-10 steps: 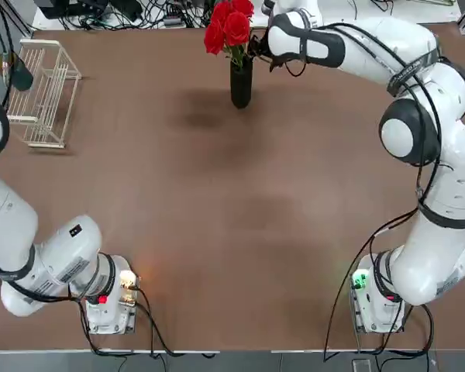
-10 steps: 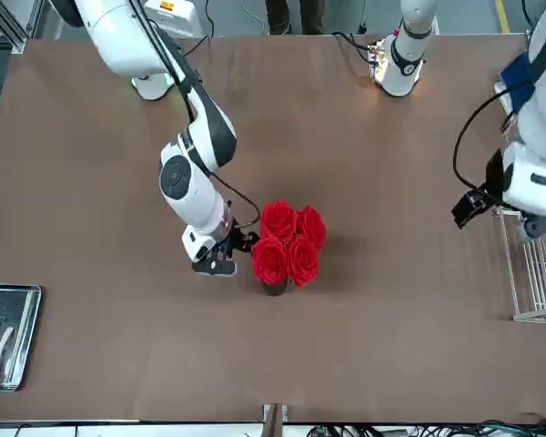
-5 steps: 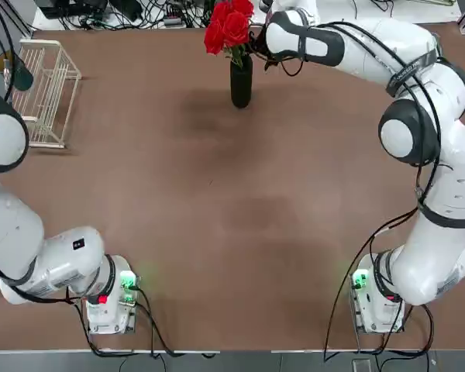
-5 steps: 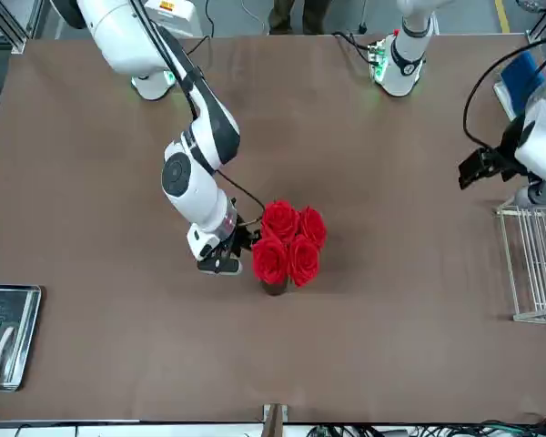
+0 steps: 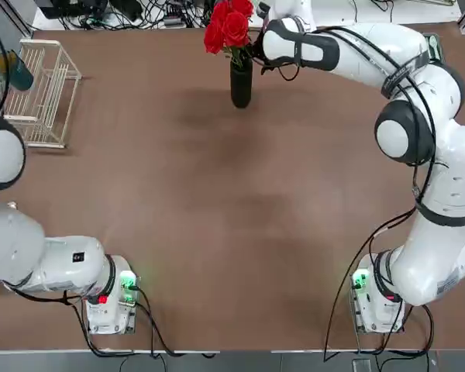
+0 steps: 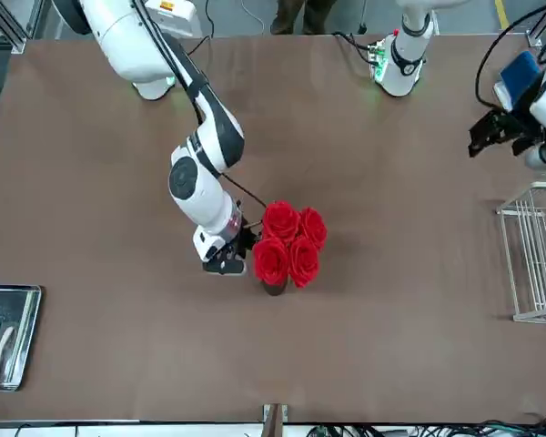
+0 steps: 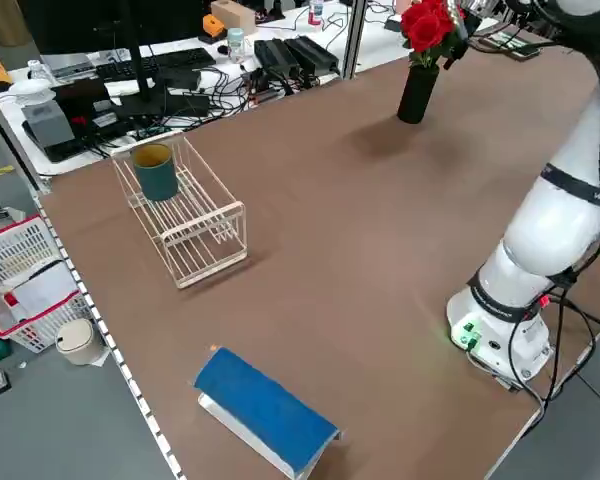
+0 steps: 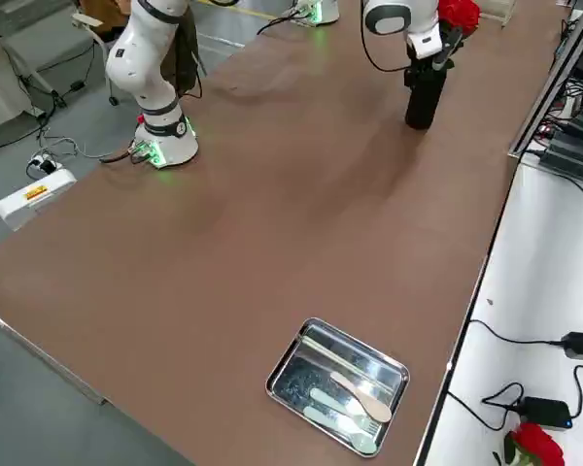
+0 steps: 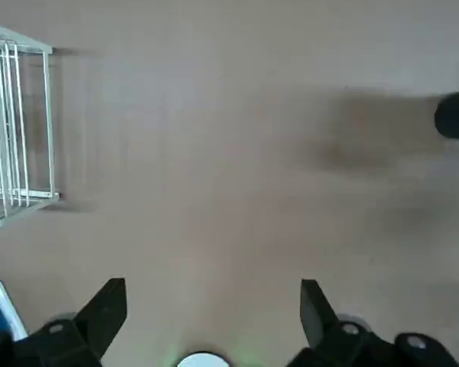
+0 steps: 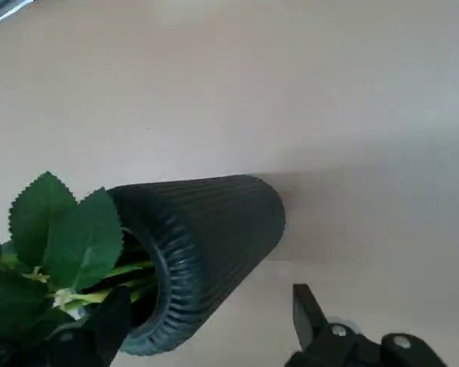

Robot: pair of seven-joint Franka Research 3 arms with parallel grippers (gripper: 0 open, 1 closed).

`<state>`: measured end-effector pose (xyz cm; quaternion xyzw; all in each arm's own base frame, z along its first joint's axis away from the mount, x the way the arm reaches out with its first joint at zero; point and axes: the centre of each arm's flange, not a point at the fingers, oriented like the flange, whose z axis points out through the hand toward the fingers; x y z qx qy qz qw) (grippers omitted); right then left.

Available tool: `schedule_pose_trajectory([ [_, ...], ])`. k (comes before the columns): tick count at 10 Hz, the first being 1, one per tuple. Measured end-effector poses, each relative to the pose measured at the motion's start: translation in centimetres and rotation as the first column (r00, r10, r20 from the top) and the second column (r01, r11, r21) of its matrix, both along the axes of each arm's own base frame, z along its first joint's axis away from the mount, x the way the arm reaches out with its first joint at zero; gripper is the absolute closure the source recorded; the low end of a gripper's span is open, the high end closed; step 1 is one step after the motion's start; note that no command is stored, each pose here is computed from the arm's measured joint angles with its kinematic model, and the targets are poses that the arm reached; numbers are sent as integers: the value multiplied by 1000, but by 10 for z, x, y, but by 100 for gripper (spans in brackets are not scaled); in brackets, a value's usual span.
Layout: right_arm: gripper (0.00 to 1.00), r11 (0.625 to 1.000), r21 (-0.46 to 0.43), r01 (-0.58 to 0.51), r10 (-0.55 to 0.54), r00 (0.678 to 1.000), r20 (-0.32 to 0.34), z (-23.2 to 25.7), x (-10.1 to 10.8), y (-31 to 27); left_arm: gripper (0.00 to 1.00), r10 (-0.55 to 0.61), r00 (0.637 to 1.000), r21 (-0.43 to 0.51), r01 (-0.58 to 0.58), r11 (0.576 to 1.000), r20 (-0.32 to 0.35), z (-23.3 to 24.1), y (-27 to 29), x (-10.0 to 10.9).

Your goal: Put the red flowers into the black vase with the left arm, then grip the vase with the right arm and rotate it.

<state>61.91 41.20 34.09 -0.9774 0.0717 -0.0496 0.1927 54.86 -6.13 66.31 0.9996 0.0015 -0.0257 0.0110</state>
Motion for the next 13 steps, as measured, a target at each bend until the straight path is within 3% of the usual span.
schedule_pose_trajectory([
  [2,29,1000,0,0,0,1000,0,0,0,0,0,1,1000,-6,-1,1000,-19,-8,5,-1],
  [4,37,1000,0,0,0,1000,0,-1,0,0,0,-4,999,-4,3,1000,-45,-17,18,0],
  [8,66,1000,0,-2,2,1000,1,-1,0,1,0,6,997,-5,-7,1000,-77,-36,44,10],
  [13,74,1000,-12,-18,18,1000,-8,-8,-3,4,0,-1,1000,-7,1,1000,-30,-49,34,21],
])
